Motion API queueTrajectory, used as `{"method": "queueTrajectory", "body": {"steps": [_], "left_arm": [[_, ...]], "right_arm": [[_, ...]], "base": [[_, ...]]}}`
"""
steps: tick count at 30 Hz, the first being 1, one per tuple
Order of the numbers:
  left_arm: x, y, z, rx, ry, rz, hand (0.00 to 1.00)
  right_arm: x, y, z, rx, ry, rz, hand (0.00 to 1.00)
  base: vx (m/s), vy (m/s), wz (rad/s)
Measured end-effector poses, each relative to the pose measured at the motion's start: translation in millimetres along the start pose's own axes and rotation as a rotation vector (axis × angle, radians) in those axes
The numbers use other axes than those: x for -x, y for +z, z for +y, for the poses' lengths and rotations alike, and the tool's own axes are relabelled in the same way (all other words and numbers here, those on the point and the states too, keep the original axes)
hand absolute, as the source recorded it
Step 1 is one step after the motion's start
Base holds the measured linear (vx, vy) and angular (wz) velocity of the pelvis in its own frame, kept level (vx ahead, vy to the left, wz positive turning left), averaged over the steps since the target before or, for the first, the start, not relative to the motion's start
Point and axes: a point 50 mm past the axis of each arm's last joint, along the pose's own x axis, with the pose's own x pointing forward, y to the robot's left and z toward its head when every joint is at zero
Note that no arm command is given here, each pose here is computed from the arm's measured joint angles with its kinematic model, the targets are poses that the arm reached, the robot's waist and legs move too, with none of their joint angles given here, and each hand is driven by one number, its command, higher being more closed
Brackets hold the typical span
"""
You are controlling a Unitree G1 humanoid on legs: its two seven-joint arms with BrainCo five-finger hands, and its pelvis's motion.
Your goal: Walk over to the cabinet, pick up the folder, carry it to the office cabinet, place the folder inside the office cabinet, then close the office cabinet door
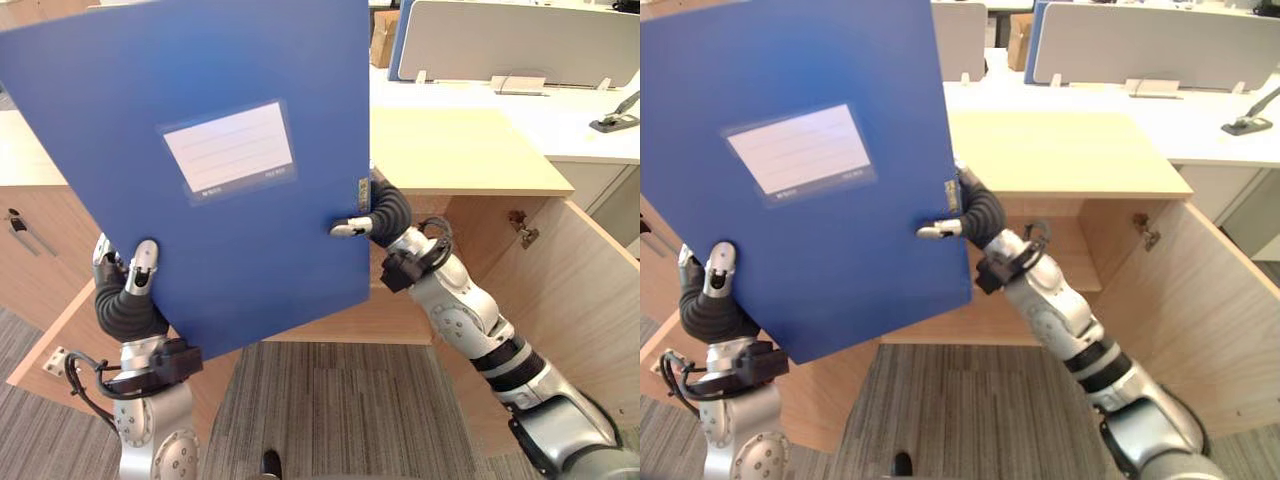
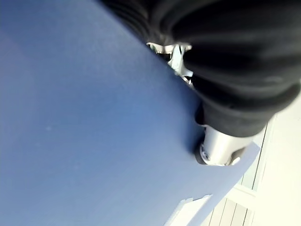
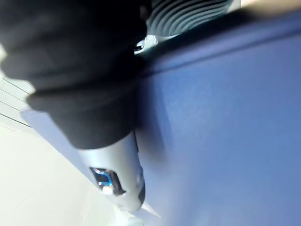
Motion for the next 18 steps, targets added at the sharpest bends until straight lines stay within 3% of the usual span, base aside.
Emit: {"method": "queueTrajectory", "body": {"steps": [4, 5, 14, 15, 18], "left_arm": [[0.7, -3.1, 3.3, 0.001, 0.018, 0.012, 1.0], [0.6, -2.9, 3.7, -0.002, 0.017, 0.012, 1.0], [-0.1, -1.4, 6.6, -0.029, 0.004, 0.006, 1.0], [-0.2, -2.1, 4.8, -0.028, -0.012, 0.011, 0.0], [0.2, -5.1, 1.0, -0.024, -0.049, 0.036, 0.0]], "right_arm": [[-3.6, 2.6, 1.4, 0.033, 0.061, 0.057, 0.0], [-4.3, 3.3, 1.4, 0.041, 0.071, 0.07, 1.0], [-5.9, 3.7, 0.2, 0.037, 0.123, 0.195, 1.0], [-5.1, 5.0, -1.5, 0.037, 0.117, 0.2, 1.0], [-2.0, 7.3, -6.0, 0.05, 0.102, 0.214, 1.0]], "base": [[0.0, 0.0, 0.02], [0.0, 0.0, 0.0], [0.0, 0.0, 0.0], [0.0, 0.0, 0.0], [0.0, 0.0, 0.0]]}}
